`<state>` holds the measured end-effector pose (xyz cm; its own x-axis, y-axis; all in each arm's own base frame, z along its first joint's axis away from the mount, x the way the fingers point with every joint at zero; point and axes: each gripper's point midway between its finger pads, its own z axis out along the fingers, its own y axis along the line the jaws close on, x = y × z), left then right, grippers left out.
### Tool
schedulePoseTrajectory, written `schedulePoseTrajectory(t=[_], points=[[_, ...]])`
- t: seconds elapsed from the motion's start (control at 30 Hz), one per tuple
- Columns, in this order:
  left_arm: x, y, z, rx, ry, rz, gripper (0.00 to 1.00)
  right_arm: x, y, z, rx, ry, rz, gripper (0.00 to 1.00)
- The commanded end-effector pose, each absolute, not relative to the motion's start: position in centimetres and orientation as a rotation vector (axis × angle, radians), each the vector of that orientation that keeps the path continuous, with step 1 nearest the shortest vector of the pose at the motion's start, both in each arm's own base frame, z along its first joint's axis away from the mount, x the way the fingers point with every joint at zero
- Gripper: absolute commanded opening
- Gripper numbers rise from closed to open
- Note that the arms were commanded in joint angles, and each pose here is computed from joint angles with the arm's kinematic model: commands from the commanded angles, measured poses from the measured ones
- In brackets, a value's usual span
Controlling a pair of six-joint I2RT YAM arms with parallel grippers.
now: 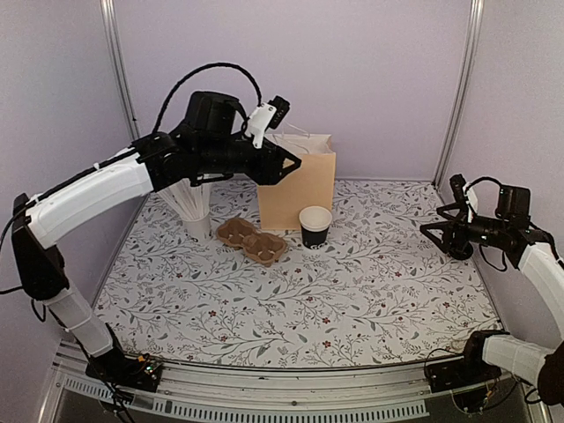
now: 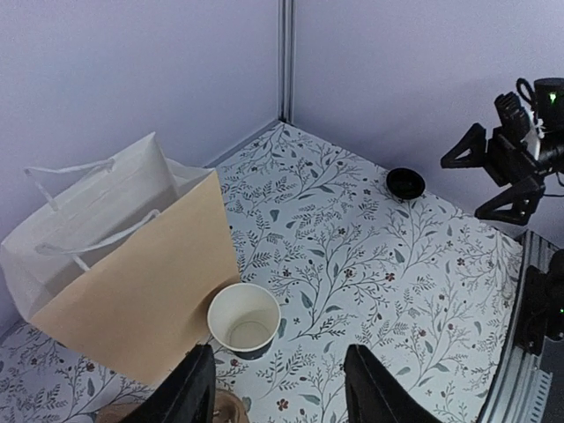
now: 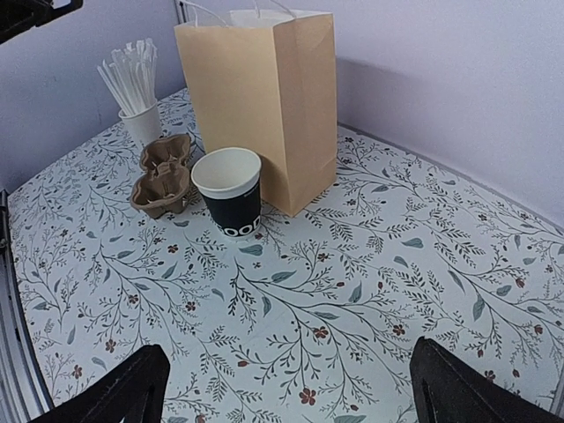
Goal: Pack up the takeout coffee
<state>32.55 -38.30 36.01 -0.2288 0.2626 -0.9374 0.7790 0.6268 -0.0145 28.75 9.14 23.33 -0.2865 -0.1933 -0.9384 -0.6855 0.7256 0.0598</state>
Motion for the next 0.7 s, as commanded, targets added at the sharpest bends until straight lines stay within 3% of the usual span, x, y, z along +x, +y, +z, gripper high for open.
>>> schedulePoseTrajectory(t=[0.0, 0.07, 0.4, 0.47, 0.53, 0.67], points=[[32.7, -41.7, 30.0, 0.905, 1.996, -0.622, 0.49, 28.3, 9.3, 24.0, -0.743, 1.755, 0.525, 0.99], [33.6, -42.9, 28.2, 0.925, 2.051, -0.603, 0.47, 28.4, 9.0, 23.8, -0.742, 1.756, 0.482, 0.99], [36.4, -46.8, 19.3, 1.020, 2.272, -0.529, 0.59, 28.2, 8.9, 24.1, -0.754, 1.734, 0.457, 0.99], [37.0, -47.3, 17.9, 1.033, 2.294, -0.525, 0.64, 28.1, 9.0, 24.0, -0.758, 1.733, 0.459, 0.99], [37.4, -47.7, 17.2, 1.039, 2.291, -0.518, 0.75, 28.1, 9.0, 24.2, -0.762, 1.728, 0.453, 0.99], [37.7, -48.4, 16.1, 1.050, 2.283, -0.544, 0.75, 28.0, 8.9, 24.1, -0.765, 1.729, 0.442, 0.99]])
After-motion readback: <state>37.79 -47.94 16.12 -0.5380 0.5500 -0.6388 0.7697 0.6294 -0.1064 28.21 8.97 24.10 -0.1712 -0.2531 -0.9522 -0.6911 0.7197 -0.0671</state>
